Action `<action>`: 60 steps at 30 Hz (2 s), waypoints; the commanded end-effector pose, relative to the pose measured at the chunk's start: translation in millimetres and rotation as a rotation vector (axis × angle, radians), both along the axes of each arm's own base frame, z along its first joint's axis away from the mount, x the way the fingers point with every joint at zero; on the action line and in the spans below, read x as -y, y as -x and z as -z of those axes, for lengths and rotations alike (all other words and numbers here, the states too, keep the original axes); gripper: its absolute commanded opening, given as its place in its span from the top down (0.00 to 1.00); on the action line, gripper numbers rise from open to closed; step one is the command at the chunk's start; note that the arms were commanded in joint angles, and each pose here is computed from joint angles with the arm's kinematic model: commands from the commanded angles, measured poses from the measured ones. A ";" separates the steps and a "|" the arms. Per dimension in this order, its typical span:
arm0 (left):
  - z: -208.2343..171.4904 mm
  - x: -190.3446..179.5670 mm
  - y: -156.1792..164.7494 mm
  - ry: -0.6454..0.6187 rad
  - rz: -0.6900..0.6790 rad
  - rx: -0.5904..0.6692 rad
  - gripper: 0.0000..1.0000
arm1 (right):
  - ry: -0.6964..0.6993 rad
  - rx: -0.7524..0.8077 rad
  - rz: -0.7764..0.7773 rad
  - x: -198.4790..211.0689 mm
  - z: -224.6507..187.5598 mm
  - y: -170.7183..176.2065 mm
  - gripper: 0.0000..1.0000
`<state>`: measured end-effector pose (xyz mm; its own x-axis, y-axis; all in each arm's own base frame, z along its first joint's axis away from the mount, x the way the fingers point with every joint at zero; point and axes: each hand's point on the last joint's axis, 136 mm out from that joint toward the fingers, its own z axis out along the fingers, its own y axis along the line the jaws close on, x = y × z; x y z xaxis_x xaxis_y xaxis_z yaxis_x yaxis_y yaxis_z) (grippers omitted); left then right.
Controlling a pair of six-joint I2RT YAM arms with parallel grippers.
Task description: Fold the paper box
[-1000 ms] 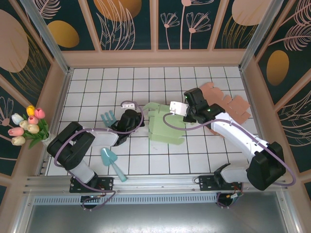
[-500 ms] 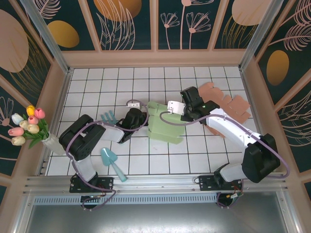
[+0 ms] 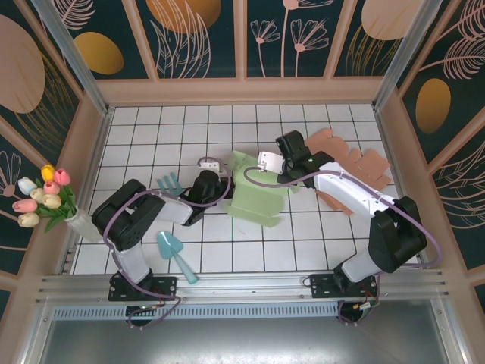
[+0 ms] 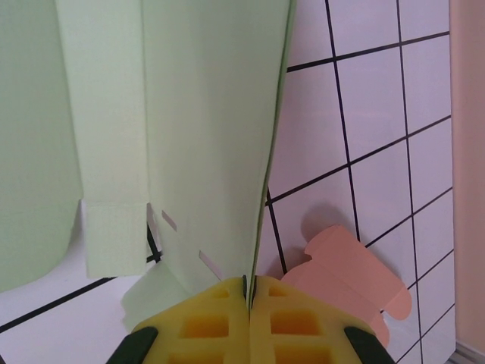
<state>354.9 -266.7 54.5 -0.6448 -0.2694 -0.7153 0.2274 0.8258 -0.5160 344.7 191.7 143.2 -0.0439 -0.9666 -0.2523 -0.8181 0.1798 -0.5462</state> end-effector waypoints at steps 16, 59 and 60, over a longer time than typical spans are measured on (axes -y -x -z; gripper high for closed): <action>-37.1 -87.7 39.3 -0.099 -0.184 0.279 0.94 | 0.165 0.290 -0.210 -6.4 -10.4 -8.8 1.00; -29.4 -17.8 67.0 0.025 0.243 0.373 0.62 | 0.183 0.493 -0.335 -21.4 12.9 6.9 1.00; -28.0 -16.3 67.3 0.025 0.251 0.370 0.62 | 0.181 0.495 -0.335 -21.3 14.1 7.8 1.00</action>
<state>288.8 -243.4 85.3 -0.3776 -0.1620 -0.9117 0.5739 0.7317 -0.3677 339.4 210.4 120.7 0.3338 -0.9426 0.0056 -0.4949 -0.1803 -0.8500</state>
